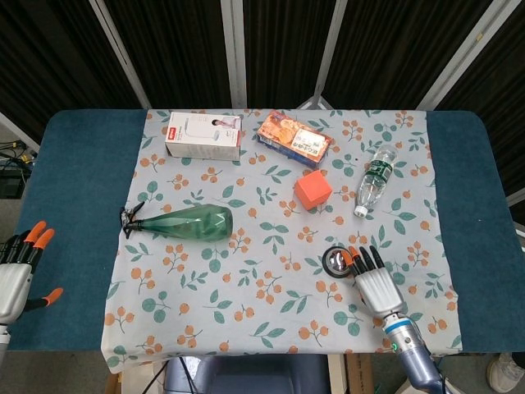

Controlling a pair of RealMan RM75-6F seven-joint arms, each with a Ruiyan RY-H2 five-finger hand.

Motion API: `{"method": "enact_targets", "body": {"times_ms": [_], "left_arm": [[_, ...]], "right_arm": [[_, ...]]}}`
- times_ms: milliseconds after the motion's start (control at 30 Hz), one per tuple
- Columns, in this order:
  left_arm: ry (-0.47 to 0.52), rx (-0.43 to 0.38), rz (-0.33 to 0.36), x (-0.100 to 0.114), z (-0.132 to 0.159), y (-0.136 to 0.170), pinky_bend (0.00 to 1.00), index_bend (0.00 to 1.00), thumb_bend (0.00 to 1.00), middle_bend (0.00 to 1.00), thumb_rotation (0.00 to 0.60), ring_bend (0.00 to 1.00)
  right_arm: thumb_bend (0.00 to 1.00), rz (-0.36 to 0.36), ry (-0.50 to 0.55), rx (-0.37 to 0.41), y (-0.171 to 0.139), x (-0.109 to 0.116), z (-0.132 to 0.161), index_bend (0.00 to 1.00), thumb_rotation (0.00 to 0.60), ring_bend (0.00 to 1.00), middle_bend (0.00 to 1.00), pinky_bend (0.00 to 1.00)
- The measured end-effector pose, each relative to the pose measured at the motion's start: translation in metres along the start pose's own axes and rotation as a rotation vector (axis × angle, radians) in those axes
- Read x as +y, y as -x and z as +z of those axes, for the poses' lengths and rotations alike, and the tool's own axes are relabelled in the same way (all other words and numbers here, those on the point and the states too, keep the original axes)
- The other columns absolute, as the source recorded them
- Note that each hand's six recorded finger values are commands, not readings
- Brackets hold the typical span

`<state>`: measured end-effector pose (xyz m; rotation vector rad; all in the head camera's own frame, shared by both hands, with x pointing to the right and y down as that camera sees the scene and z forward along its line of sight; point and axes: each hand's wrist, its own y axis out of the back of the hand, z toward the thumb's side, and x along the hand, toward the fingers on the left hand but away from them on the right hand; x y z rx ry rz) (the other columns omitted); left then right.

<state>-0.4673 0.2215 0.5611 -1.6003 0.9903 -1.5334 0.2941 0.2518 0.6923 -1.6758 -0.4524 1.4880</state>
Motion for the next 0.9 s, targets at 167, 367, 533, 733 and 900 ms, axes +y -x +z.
{"method": "enact_targets", "body": {"times_ms": [167, 367, 533, 733, 900], "left_arm": [[0.001, 0.002, -0.001, 0.000, 0.000, 0.000, 0.00, 0.00, 0.00, 0.00, 0.600, 0.00], [-0.001, 0.005, -0.003, 0.000, -0.001, 0.000, 0.00, 0.00, 0.00, 0.00, 0.600, 0.00], [-0.011, -0.002, -0.006, -0.001, 0.000, 0.001, 0.00, 0.00, 0.00, 0.00, 0.600, 0.00], [-0.018, 0.000, -0.002, -0.001, 0.000, 0.000, 0.00, 0.00, 0.00, 0.00, 0.600, 0.00], [-0.014, 0.010, 0.001, 0.000, -0.002, -0.001, 0.00, 0.00, 0.00, 0.00, 0.600, 0.00]], "right_arm": [[0.92, -0.096, 0.042, -0.017, 0.005, 0.026, -0.003, 0.00, 0.600, 0.00, 0.00, 0.00], [0.49, -0.244, 0.100, -0.079, -0.001, 0.071, -0.029, 0.00, 0.600, 0.00, 0.00, 0.00], [0.32, -0.259, 0.111, -0.159, -0.028, 0.082, -0.064, 0.00, 0.600, 0.00, 0.00, 0.00], [0.21, -0.230, 0.116, -0.256, -0.072, 0.080, -0.101, 0.00, 0.600, 0.00, 0.00, 0.00], [0.21, -0.248, 0.153, -0.246, -0.091, 0.080, -0.107, 0.00, 0.600, 0.00, 0.00, 0.00]]}}
